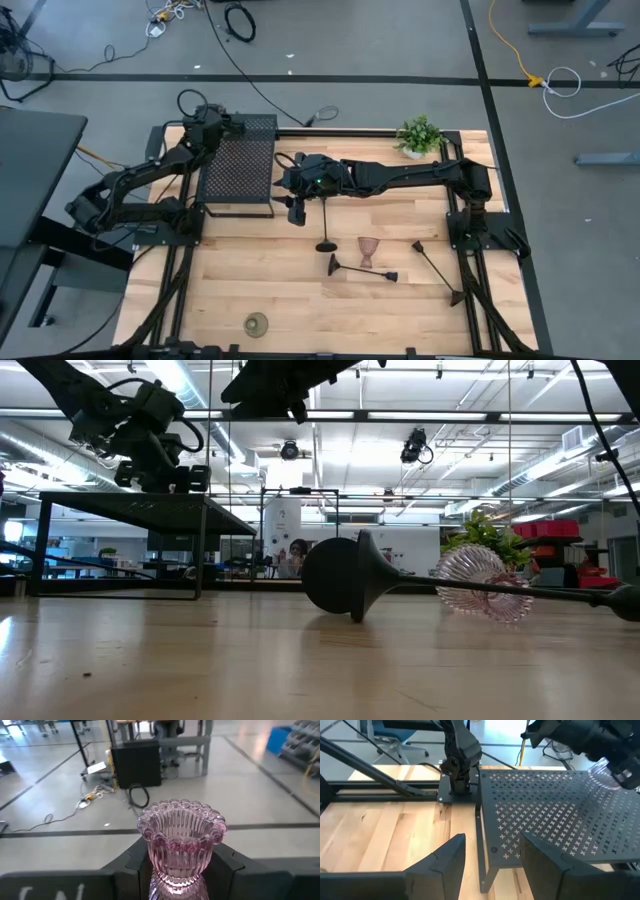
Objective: Pick & Place candle stick holders
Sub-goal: Put the top pink candle holder on the shelf
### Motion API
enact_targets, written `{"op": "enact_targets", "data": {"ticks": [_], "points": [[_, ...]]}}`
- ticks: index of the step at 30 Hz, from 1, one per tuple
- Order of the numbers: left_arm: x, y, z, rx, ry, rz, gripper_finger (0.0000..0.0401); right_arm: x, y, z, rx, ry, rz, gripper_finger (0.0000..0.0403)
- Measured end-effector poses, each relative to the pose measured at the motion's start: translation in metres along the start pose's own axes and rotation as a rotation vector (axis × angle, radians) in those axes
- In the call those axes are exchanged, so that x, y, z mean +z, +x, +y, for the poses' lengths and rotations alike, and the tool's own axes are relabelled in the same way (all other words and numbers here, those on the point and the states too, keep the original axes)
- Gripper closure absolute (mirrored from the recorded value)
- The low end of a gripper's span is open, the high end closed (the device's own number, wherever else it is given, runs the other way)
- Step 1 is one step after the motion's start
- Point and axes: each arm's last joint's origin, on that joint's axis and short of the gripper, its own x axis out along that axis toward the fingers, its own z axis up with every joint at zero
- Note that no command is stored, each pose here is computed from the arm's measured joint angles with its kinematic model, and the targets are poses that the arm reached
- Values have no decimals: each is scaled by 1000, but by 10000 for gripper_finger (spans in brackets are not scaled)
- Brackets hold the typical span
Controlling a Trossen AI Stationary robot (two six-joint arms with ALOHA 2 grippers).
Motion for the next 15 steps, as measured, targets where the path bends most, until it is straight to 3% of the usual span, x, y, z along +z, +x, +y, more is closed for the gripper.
{"op": "enact_targets", "data": {"ticks": [8, 15], "points": [[-6, 12, -1, 19, 16, 24, 270, -1, 0, -1, -2, -2, 13, 216], [-8, 12, -2, -36, -5, 49, 254, -1, 0, -5, -9, -4, 13, 216]]}}
